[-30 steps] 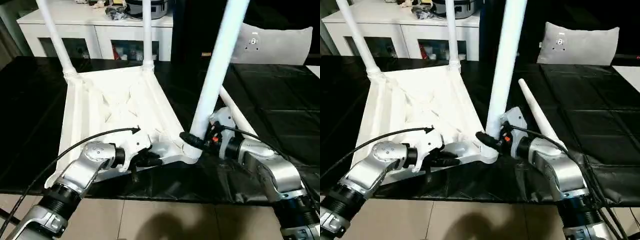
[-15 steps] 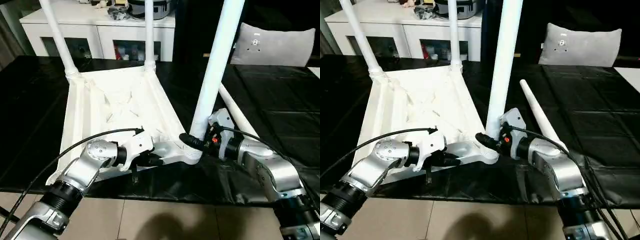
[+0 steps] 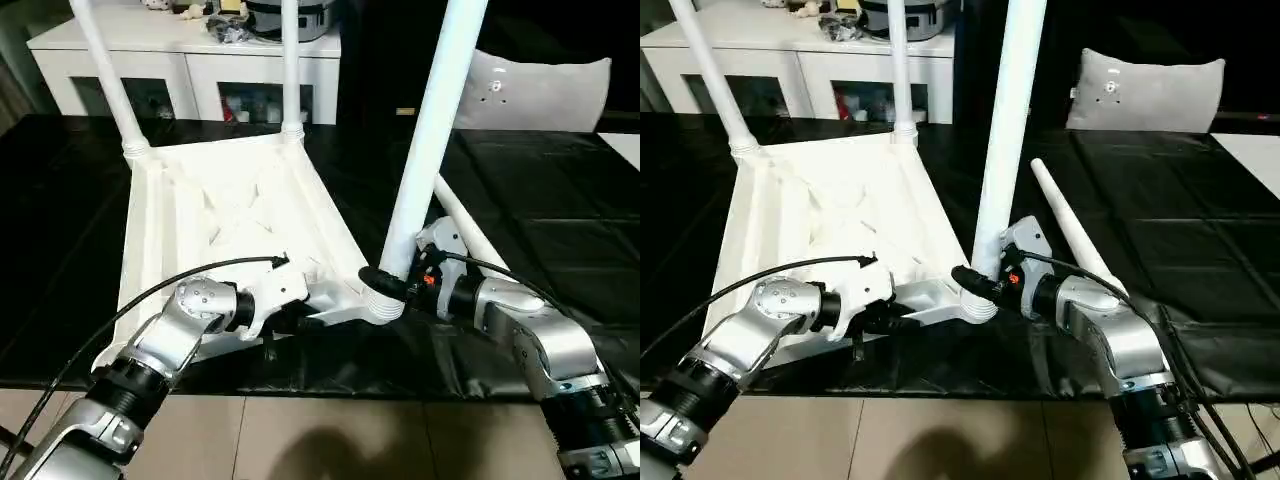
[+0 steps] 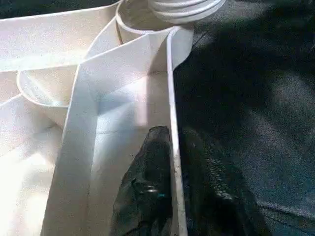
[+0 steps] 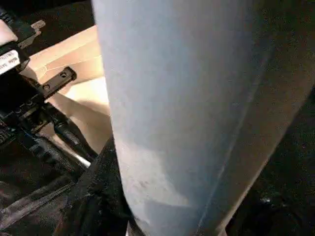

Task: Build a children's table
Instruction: Insert table leg to table base

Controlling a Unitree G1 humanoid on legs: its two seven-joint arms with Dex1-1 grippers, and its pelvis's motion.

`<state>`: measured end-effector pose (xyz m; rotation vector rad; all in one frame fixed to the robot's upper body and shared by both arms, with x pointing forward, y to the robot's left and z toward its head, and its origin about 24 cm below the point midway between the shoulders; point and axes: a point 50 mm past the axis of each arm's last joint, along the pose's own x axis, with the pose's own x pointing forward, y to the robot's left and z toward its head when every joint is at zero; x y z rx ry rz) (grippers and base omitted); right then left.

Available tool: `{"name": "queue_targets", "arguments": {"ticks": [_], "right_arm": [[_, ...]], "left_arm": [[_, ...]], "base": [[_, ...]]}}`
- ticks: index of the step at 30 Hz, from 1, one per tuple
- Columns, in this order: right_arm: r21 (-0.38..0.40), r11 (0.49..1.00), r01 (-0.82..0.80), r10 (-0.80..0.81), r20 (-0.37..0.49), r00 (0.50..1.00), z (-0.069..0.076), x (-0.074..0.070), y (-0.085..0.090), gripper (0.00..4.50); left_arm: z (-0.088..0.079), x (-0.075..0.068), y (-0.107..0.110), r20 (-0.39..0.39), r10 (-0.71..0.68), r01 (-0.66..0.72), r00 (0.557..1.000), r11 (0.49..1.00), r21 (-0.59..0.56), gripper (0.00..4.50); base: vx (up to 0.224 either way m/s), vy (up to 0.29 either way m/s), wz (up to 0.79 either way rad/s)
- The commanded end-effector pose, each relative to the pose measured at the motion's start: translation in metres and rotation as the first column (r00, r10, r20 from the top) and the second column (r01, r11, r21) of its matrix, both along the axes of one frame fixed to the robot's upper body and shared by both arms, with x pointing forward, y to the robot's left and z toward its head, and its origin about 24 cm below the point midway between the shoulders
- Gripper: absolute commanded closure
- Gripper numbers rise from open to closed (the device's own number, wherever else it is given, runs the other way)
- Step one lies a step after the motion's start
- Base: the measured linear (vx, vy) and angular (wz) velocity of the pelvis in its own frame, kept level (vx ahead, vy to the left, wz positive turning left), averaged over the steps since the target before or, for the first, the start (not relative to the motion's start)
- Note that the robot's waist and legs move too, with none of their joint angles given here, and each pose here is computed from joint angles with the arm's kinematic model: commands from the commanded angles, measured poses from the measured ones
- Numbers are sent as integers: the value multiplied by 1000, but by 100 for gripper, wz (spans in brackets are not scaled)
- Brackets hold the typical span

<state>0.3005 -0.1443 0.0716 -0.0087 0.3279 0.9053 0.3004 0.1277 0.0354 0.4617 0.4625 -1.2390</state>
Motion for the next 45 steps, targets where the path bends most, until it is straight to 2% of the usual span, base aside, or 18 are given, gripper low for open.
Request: {"name": "queue_targets", "arguments": {"ticks": [1,3,7,9,14,19,24,36,40,45], "right_arm": [[7,1000,4,-4,16,1000,6,3,-2,259],[7,1000,9,-9,19,1000,7,4,-2,259],[11,1000,15,-15,26,1000,9,6,-3,259],[11,1000,11,-11,29,1000,10,8,-3,259],[16,1000,-5,5,37,999,14,10,-4,259],[17,1000,-25,24,29,999,16,10,-5,259],[-15,997,-79,79,-15,997,11,7,-3,259],[-28,998,-63,62,-41,997,2,16,-2,259],[2,998,-65,65,-70,995,-1,14,-2,259],[95,995,-7,19,-123,992,-14,12,-7,259]], "left_arm": [[-24,-9,8,-103,38,-30,994,996,79,416],[-26,-8,10,-104,44,-34,994,995,99,447],[-26,-7,11,-86,52,-42,995,993,110,450],[-24,-4,11,-52,45,-39,998,992,117,450],[-16,-5,6,28,-58,54,998,990,131,450],[-9,-6,3,29,-107,103,994,987,121,450],[-6,-5,4,33,-145,140,989,983,119,450],[-2,-8,2,26,-246,242,969,966,95,450],[-1,-5,2,32,-218,215,975,973,82,450],[-4,-1,4,13,-133,132,991,990,54,450]], "base": [[0,0,0],[0,0,0],[-43,-23,8],[23,-140,24],[79,-80,8],[0,0,0],[0,0,0],[0,0,0],[0,0,0],[0,0,0]]}}
